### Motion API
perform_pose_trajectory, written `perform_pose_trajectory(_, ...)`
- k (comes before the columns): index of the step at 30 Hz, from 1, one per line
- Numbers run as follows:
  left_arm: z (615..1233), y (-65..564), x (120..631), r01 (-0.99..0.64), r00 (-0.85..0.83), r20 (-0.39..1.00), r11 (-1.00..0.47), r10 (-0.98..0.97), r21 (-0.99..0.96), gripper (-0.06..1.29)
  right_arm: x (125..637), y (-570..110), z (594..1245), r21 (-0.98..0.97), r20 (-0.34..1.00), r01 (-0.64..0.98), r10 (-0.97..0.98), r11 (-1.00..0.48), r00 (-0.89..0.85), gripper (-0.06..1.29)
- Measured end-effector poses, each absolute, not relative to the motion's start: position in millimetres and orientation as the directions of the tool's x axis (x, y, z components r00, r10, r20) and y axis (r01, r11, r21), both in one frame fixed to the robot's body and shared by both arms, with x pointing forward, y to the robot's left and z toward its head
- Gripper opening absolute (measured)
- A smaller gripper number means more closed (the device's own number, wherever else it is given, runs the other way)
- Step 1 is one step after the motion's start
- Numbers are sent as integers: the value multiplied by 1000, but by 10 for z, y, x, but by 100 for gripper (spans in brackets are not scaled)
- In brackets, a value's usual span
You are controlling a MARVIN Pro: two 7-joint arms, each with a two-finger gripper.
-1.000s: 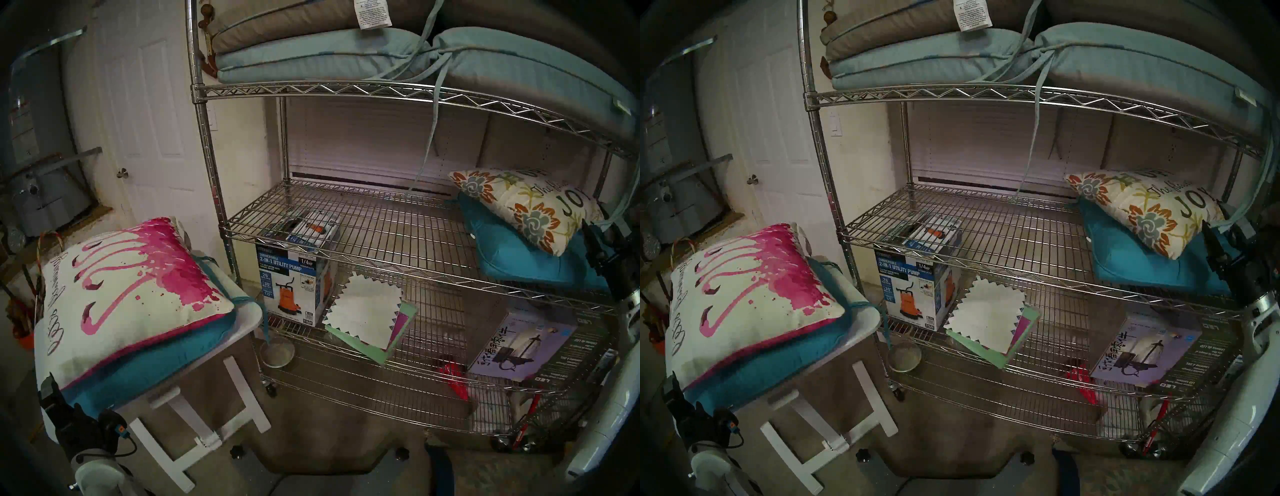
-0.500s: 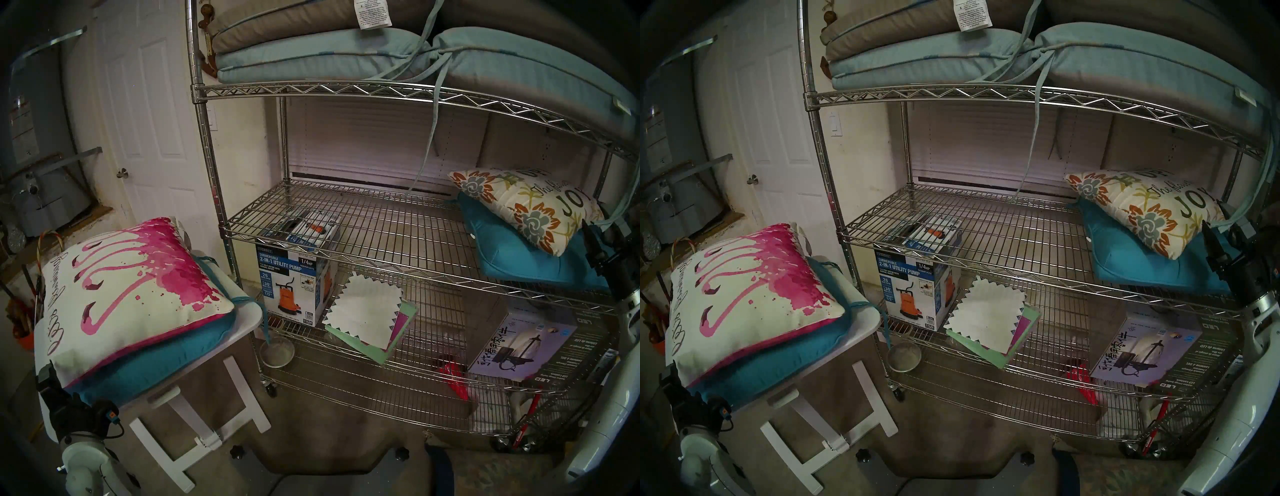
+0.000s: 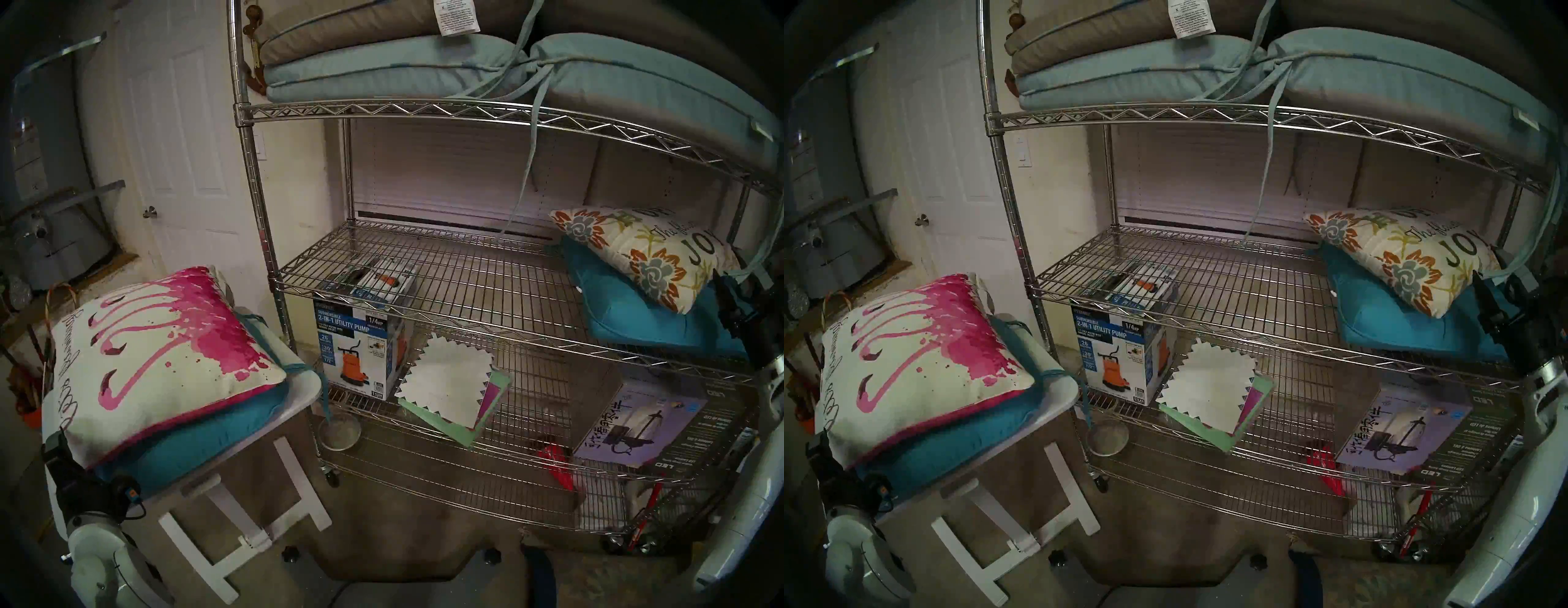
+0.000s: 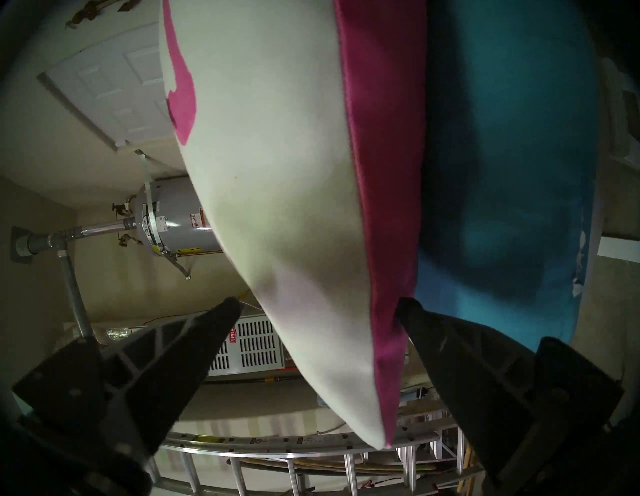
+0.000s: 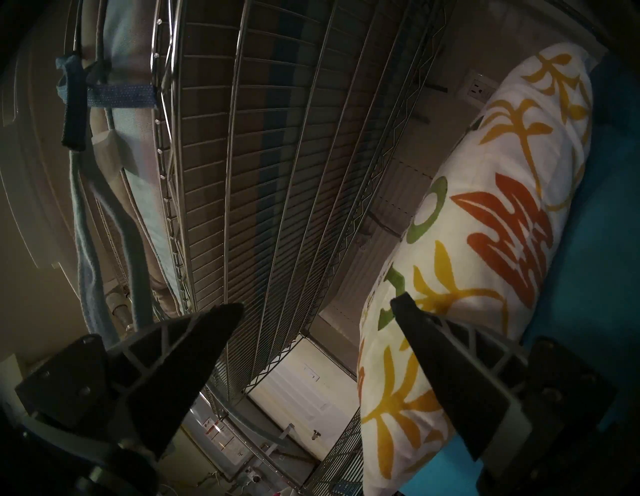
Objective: Put cushion on the shelf
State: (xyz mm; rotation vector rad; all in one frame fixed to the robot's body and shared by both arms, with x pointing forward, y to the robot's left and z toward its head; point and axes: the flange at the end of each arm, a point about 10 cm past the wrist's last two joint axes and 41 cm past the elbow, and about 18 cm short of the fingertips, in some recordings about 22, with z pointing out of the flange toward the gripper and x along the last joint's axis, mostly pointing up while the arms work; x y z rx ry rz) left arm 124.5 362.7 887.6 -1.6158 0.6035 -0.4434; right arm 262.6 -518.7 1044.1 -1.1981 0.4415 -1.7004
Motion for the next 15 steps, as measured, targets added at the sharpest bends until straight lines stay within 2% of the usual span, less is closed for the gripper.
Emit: perform_pose_trajectory(15,8871,3728,1088,-148,800,-82,-63,-594,-987,127,2621,-5186,10444,-735,510,499,-859,-459,-39,121)
